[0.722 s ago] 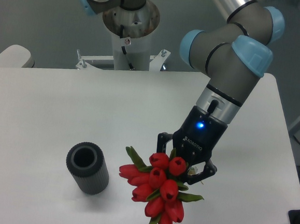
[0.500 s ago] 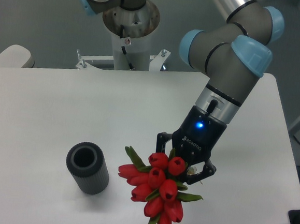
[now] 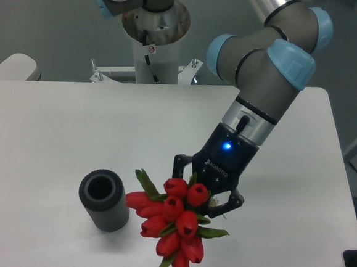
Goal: Insert the flowers into the vase
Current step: 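Carry the red tulip bunch in the gripper over the grey vase, then lower the tulip stems down into the grey vase opening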
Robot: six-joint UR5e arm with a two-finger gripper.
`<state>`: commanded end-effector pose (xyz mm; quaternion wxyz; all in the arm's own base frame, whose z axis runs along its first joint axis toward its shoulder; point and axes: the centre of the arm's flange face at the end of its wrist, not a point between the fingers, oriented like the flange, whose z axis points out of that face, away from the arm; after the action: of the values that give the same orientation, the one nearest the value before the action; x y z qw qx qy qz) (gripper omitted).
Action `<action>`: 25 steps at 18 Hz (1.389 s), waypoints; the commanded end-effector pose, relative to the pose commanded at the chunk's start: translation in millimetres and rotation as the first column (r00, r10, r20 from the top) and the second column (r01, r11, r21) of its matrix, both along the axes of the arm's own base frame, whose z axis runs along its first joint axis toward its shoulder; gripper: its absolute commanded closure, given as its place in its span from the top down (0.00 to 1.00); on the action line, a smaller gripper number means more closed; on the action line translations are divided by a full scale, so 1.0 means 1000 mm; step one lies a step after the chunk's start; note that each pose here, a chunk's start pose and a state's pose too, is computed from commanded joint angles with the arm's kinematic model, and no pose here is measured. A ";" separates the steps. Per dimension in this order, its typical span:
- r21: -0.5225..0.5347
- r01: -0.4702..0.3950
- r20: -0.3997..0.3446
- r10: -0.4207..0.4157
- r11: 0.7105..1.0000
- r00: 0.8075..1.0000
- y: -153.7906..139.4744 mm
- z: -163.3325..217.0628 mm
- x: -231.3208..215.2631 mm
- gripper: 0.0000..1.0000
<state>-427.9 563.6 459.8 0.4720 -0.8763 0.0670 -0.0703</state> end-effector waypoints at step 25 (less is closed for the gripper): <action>0.221 0.124 0.204 -0.170 0.967 0.964 0.016 0.032 0.066 0.28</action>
<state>-361.5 579.7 491.7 0.5581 -0.8019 0.0861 -0.1951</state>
